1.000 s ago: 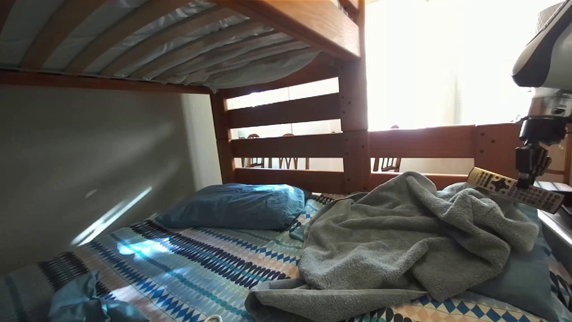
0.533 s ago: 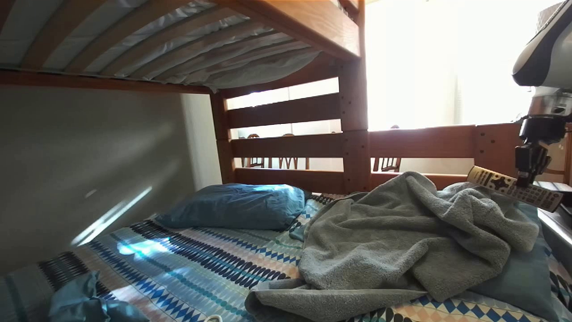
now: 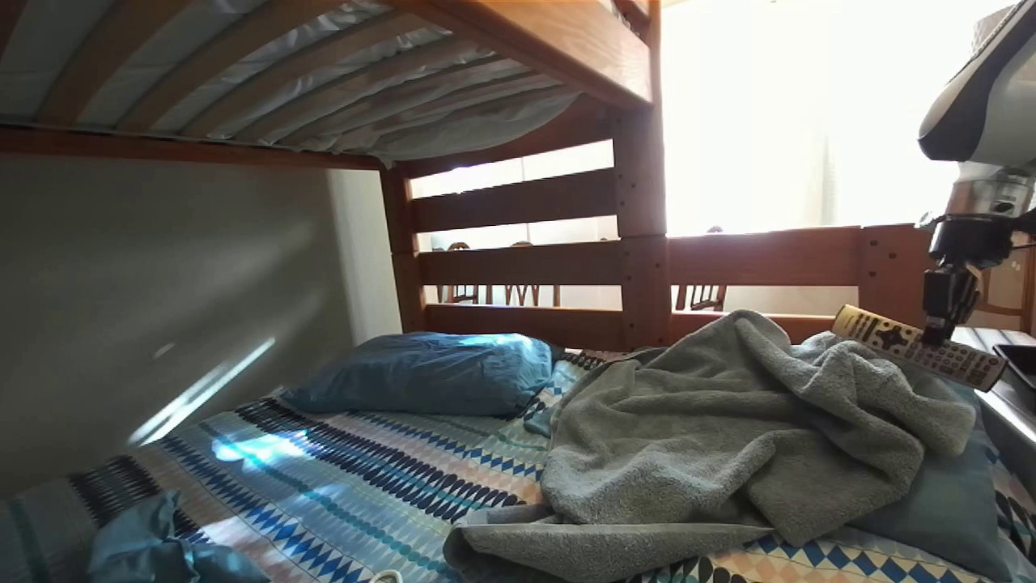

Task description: Put the grey remote control on the grey towel.

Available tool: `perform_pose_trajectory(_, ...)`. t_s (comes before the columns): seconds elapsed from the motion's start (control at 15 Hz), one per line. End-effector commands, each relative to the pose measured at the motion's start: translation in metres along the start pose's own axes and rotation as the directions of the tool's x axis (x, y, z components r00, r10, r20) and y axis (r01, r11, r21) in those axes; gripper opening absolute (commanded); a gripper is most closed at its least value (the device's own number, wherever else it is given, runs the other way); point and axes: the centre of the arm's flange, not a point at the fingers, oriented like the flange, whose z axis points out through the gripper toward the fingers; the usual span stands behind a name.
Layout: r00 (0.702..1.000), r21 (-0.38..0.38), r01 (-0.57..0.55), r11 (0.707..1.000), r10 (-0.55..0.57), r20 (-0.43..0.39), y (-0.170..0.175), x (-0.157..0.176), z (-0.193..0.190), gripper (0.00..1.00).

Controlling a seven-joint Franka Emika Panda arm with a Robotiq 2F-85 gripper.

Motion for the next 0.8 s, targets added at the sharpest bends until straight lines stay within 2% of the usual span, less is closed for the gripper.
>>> perform_pose_trajectory(0.0,0.990,0.118,0.132,0.984,-0.124,-0.072,-0.015,0.025,0.015,0.05)
perform_pose_trajectory(0.2,0.967,0.162,0.237,0.958,-0.217,-0.132,-0.038,0.052,0.024,0.05)
perform_pose_trajectory(0.33,0.954,0.173,0.289,0.942,-0.267,-0.137,-0.051,0.073,0.031,0.05)
perform_pose_trajectory(0.73,0.939,0.235,0.341,0.910,-0.339,-0.047,-0.061,0.121,0.077,0.05)
